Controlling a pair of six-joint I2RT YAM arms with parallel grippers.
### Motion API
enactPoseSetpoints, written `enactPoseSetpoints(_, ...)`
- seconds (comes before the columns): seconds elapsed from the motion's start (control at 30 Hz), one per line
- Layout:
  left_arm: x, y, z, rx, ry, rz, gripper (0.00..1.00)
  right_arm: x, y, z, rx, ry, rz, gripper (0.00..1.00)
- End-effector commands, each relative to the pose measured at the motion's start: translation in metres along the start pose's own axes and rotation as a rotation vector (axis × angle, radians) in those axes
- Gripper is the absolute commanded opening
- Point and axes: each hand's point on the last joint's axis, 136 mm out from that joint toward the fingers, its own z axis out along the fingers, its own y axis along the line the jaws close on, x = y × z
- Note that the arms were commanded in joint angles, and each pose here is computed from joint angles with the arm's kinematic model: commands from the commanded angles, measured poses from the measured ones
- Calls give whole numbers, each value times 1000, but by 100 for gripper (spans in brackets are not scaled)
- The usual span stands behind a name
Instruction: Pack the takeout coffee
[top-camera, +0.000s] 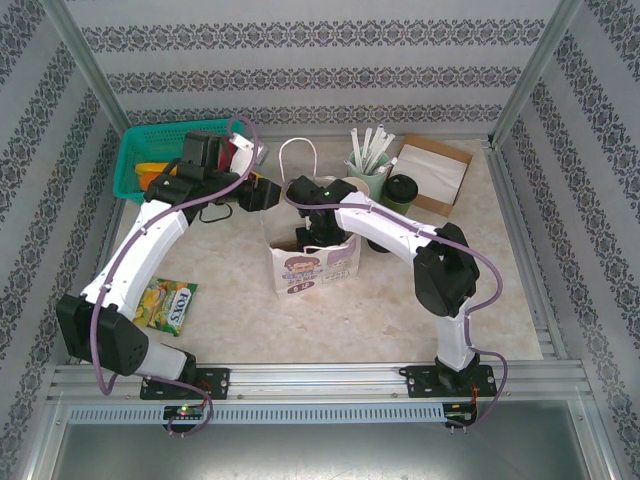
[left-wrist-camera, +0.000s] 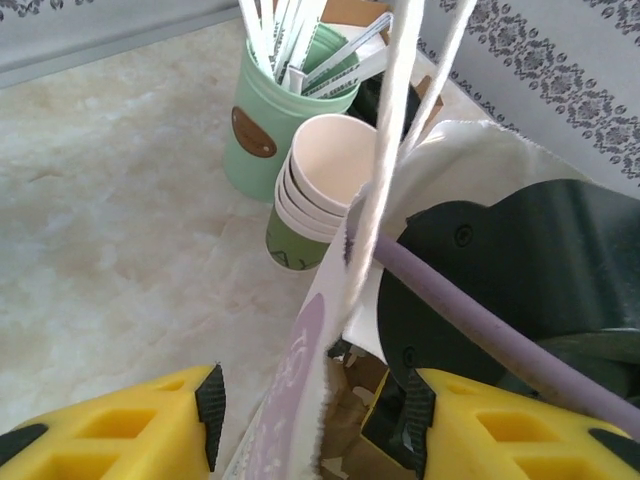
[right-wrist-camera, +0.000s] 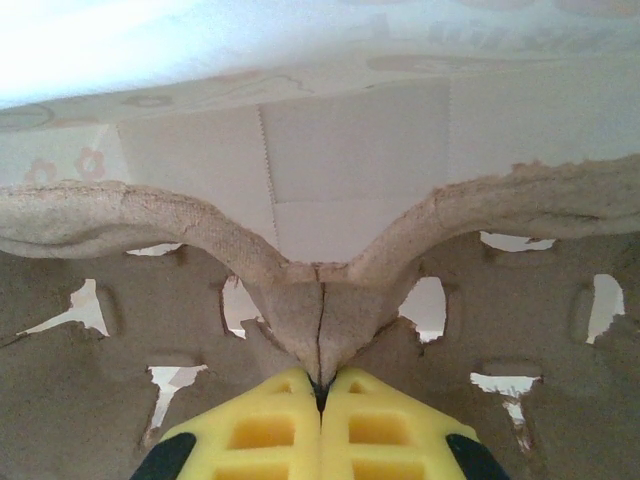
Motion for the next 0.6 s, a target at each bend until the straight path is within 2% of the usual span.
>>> enactPoseSetpoints(0.0,20,-1,14,5,88,4,52,-5,13,-18,-38,-73,-48,0)
enactPoseSetpoints(0.17,25,4,18,-4,116,-1,49,-5,13,-19,-39,-75,-52,0)
enactPoseSetpoints(0.57,16,-8,15,46,80,0,20,1,9,-8,-9,-39,-32,0)
